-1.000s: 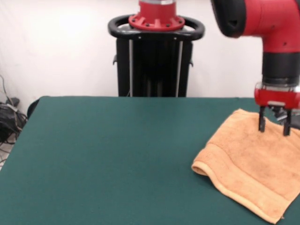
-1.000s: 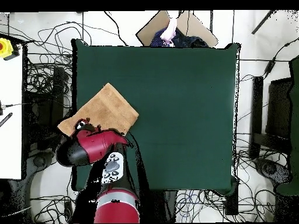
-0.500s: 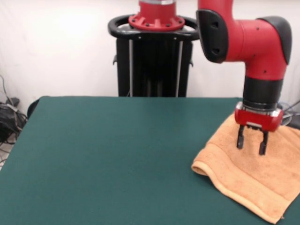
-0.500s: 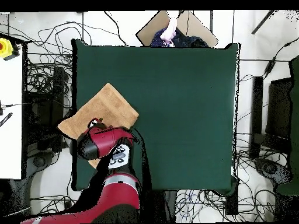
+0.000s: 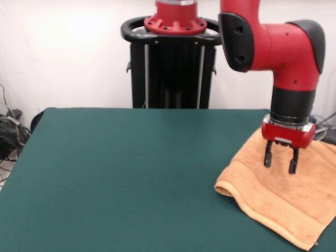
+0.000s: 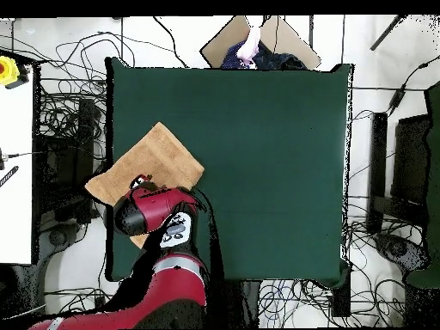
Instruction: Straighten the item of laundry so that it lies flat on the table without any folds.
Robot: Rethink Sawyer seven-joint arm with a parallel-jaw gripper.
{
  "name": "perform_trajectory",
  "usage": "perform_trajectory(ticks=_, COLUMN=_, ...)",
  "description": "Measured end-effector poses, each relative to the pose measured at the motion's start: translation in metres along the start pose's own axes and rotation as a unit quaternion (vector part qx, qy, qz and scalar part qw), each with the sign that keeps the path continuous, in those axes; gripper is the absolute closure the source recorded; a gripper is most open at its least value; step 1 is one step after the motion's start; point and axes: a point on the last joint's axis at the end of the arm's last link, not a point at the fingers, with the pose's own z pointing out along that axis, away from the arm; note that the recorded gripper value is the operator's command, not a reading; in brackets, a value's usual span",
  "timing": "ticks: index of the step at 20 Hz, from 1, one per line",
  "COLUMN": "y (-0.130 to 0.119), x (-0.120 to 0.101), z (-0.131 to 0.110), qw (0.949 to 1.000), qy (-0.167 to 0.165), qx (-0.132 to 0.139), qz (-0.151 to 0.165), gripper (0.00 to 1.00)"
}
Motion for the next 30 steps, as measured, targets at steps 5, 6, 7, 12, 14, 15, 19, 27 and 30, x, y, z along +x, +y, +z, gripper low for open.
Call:
perform_trajectory(ticks=5, y=-0.002, x=-0.005, z=-0.002, qw=1.0000, qy=0.001, qx=0.003, qz=0.004, gripper=0.00)
perform_trajectory(ticks=6, y=-0.004, x=-0.008, z=-0.002, qw=0.9999, qy=0.003, qx=0.006, qz=0.007, gripper=0.00)
perform_trajectory(ticks=7, y=-0.008, x=-0.014, z=-0.004, qw=0.9998, qy=0.008, qx=0.013, qz=0.014, gripper=0.00)
perform_trajectory(ticks=12, y=-0.023, x=-0.038, z=-0.015, qw=0.9983, qy=0.021, qx=0.038, qz=0.037, gripper=0.00)
perform_trajectory(ticks=14, y=-0.033, x=-0.055, z=-0.024, qw=0.9967, qy=0.029, qx=0.054, qz=0.053, gripper=0.00)
perform_trajectory(ticks=15, y=-0.035, x=-0.059, z=-0.026, qw=0.9963, qy=0.031, qx=0.057, qz=0.057, gripper=0.00)
perform_trajectory(ticks=19, y=-0.049, x=-0.084, z=-0.037, qw=0.9940, qy=0.034, qx=0.068, qz=0.079, gripper=0.00)
perform_trajectory(ticks=27, y=-0.068, x=-0.097, z=-0.030, qw=0.9916, qy=0.038, qx=0.075, qz=0.098, gripper=0.00)
perform_trajectory(ticks=30, y=-0.070, x=-0.092, z=-0.025, qw=0.9918, qy=0.041, qx=0.078, qz=0.093, gripper=0.00)
